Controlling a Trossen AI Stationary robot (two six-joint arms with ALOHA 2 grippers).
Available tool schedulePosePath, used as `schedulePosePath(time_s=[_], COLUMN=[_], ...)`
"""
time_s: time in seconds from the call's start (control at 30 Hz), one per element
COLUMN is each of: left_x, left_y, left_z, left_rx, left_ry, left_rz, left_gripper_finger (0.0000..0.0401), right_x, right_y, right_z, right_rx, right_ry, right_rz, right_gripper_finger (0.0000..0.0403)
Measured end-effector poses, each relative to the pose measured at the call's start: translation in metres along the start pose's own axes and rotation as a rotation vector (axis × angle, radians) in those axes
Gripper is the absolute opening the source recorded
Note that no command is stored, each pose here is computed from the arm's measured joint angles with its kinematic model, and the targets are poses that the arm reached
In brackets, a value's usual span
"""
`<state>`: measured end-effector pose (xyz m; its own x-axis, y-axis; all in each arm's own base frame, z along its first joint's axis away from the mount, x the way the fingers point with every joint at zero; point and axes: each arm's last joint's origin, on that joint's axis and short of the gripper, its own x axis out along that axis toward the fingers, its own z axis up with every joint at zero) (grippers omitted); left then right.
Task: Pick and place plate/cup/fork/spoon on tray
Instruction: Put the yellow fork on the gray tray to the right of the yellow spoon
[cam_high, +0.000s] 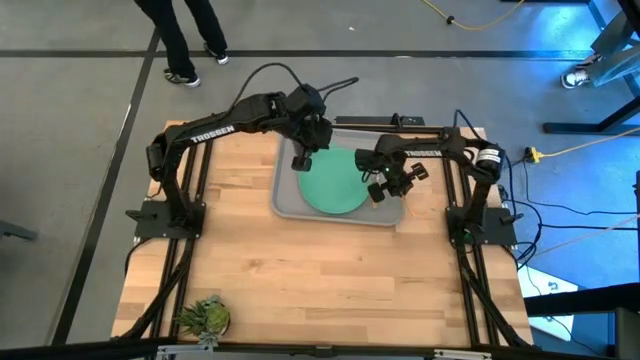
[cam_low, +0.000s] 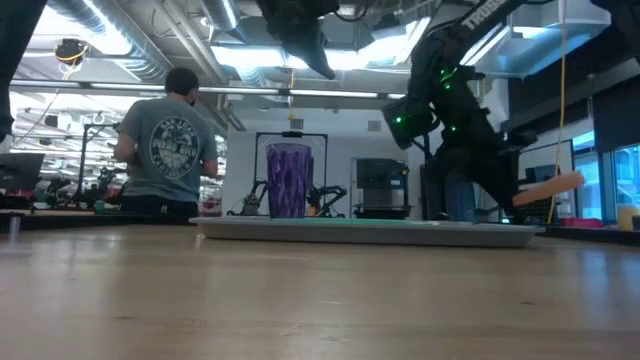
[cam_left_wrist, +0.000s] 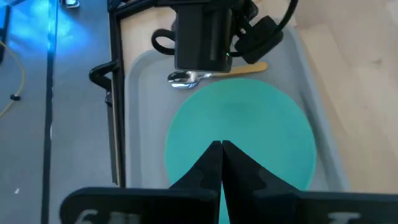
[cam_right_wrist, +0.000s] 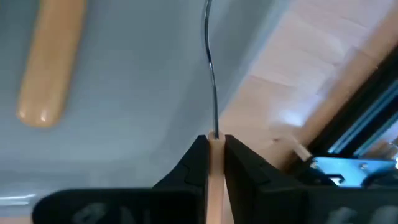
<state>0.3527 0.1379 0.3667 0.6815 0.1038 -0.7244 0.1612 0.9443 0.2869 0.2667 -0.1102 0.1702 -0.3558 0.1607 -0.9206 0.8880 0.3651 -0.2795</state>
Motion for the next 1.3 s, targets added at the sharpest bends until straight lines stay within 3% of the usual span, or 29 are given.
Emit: schedulePosePath(time_s=[0.13,0.47,0.73,1.03,1.3], left_x=[-0.001,-0.002,-0.003,-0.003,-0.003], left_y=[0.005,0.012,0.013,0.013,0.013], left_z=[-0.004,-0.01,-0.011,-0.011,-0.012], left_rx=[0.001,0.005,0.002,0.001,0.0], left_ry=[0.006,0.005,0.004,0.004,0.008], left_rz=[0.006,-0.006,-0.011,-0.012,-0.015], left_gripper_finger=[0.0,0.0,0.0,0.0,0.0], right_x=[0.0,0.012,0.018,-0.006,-0.002], right_y=[0.007,0.016,0.02,0.022,0.023], right_z=[0.011,0.036,0.041,0.047,0.05], right_rx=[0.01,0.039,0.049,0.072,0.079], right_ry=[-0.015,-0.05,-0.054,-0.154,-0.215], right_rz=[0.033,-0.028,-0.034,-0.07,-0.08], right_gripper_finger=[0.0033,0.0033,0.0043,0.0058,0.006])
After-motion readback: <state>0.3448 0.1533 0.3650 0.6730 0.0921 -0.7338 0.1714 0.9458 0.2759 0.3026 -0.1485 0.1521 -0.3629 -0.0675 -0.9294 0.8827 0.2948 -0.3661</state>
